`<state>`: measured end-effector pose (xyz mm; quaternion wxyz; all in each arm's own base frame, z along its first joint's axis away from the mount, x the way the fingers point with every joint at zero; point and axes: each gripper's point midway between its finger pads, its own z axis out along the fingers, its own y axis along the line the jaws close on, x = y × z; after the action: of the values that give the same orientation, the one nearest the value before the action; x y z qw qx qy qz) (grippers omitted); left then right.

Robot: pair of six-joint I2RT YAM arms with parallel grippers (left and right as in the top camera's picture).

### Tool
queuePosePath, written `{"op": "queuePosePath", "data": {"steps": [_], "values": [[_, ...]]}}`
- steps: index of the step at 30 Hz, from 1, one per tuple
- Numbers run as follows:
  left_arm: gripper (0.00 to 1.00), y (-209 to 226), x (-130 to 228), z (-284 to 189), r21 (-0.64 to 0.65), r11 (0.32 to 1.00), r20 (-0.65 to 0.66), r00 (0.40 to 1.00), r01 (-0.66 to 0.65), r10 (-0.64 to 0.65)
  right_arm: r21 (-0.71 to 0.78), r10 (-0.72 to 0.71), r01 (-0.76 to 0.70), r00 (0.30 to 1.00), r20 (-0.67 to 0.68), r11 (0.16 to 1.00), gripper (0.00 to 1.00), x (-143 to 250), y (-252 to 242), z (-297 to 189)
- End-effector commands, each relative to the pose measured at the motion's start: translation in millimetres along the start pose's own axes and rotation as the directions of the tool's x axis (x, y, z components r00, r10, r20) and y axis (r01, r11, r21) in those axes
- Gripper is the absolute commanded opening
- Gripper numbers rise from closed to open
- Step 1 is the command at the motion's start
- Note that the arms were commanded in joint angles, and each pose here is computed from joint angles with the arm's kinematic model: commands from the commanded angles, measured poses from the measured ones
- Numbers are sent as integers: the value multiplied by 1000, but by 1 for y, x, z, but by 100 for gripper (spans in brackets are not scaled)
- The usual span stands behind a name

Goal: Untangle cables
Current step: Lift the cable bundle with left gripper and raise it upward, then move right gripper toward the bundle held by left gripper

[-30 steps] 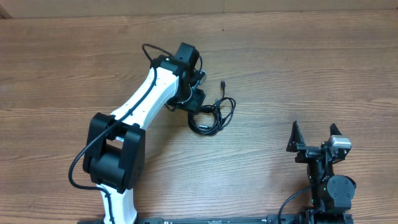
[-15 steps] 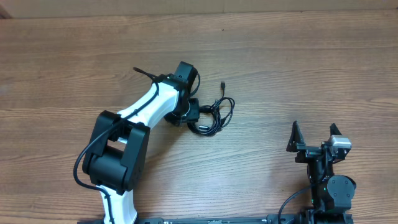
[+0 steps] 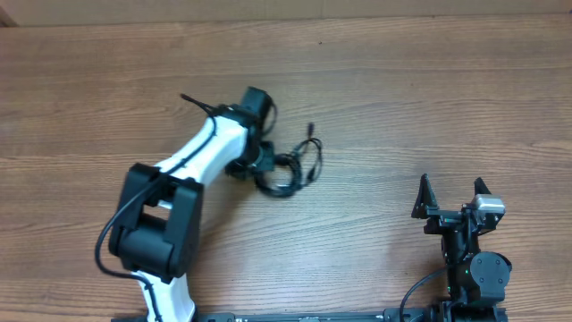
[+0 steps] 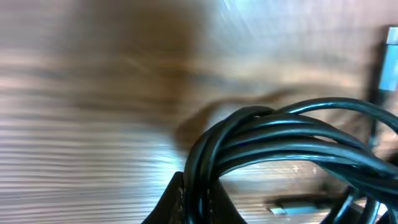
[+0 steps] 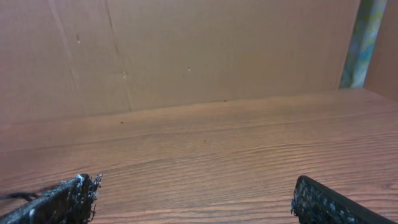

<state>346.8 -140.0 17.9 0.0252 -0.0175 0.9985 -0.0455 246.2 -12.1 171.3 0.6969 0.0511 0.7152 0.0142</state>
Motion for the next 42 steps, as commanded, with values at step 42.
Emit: {"op": "queuePosePath", "data": {"steps": [42], "values": [[4,-23,21,-204,177,926,320,909,-334,266,-262,501,-913,393,-771,312,100,-87,152,-38]]}}
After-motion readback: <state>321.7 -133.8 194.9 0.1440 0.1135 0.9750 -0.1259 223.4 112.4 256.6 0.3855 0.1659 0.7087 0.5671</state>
